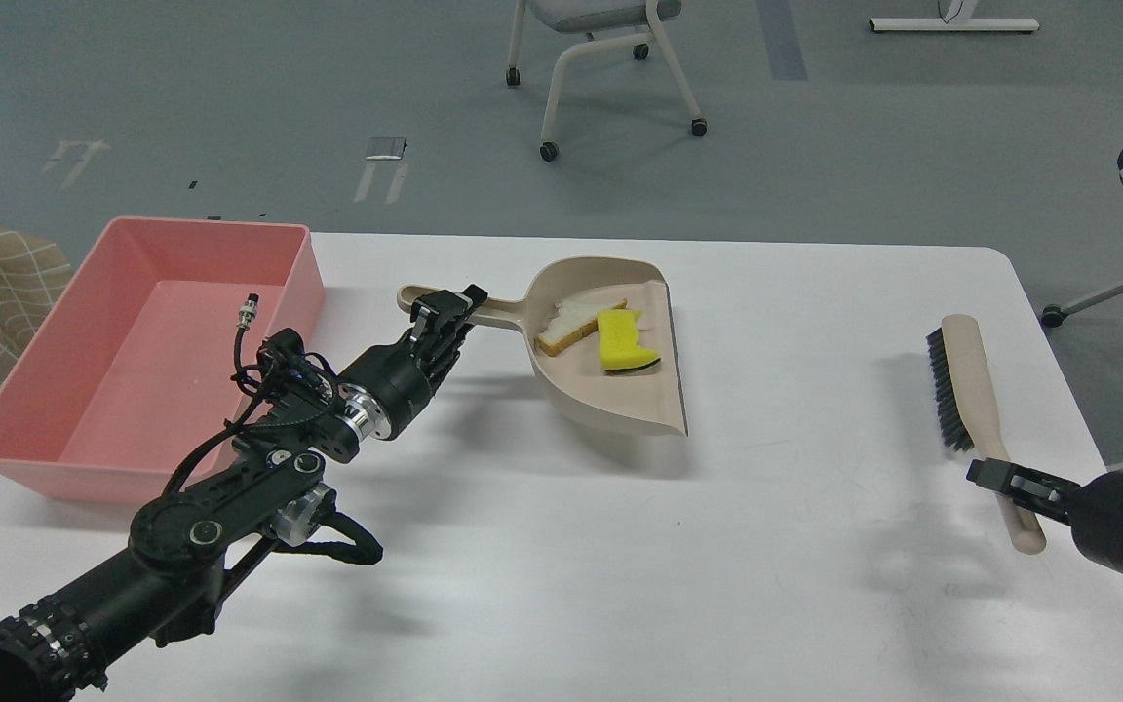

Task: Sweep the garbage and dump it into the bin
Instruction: 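Set the brush down on the table and release it with the right gripper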

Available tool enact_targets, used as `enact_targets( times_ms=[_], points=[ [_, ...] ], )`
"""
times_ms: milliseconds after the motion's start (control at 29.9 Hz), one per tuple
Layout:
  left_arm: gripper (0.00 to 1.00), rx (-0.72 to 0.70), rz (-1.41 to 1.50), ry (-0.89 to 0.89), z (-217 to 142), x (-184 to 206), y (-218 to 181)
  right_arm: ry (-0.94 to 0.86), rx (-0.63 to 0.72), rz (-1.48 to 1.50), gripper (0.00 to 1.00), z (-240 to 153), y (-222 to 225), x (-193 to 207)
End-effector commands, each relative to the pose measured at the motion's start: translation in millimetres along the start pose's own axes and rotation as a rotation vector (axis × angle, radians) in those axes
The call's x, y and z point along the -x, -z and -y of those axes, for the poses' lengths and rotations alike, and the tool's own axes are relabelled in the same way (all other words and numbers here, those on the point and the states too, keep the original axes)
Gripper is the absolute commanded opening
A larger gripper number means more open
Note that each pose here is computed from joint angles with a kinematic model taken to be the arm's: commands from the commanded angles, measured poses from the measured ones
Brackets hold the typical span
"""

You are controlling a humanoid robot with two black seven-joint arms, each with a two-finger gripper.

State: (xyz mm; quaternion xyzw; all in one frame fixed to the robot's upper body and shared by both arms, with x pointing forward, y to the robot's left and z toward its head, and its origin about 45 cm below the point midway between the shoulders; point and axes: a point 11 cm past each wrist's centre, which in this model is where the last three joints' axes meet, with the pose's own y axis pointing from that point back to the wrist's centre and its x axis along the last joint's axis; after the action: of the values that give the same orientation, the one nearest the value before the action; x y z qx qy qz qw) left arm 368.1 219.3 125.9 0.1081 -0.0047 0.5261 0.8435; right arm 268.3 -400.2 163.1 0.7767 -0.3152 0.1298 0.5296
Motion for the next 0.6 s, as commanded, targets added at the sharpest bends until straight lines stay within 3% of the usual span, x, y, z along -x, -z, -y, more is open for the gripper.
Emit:
enact_targets(
  times_ms=[0,67,100,234,267,301,401,435,502,568],
  points=[
    [0.08,-0.001,-0.001,-0.001,-0.2,0.1,0.3,-0.001,0.001,0.004,1.00,0.6,-0.7,0.2],
    [0.08,-0.001,-0.001,0.001,-0.2,0.4,0.6,0.002,0.000,0.004,0.99,0.8,-0.9,1.3],
    [0.08,-0.001,-0.001,0.001,-0.2,0.2,0.3,0.002,-0.001,0.005,0.92,1.1,-0.6,1.6],
    [0.08,0.001,0.000,-0.001,0.2,-0.1,-0.3,0.003,0.006,0.000,0.47,0.0,-2.0,0.9],
    [0.08,0.001,-0.001,0.001,0.2,0.1,-0.3,0.003,0.008,-0.001,0.20,0.0,-2.3,0.9],
    [0.08,0.000,0.002,-0.001,-0.3,-1.2,-0.2,0.003,0.010,-0.002,0.09,0.0,-2.9,0.8],
    [0.08,0.002,-0.001,0.000,0.3,-0.3,-0.6,0.006,0.008,-0.001,0.13,0.4,-2.7,1.8],
    [0.08,0.002,-0.002,-0.002,0.3,-0.7,-0.9,0.006,0.010,-0.002,0.23,0.1,-3.0,1.5],
    [0.08,0.002,-0.002,-0.002,0.3,-0.7,-0.9,0.007,0.006,-0.001,0.62,0.3,-1.9,2.4],
    [0.08,0.002,-0.002,-0.002,0.3,-0.7,-0.9,0.009,0.004,0.000,0.75,0.4,-1.3,2.9]
  ],
)
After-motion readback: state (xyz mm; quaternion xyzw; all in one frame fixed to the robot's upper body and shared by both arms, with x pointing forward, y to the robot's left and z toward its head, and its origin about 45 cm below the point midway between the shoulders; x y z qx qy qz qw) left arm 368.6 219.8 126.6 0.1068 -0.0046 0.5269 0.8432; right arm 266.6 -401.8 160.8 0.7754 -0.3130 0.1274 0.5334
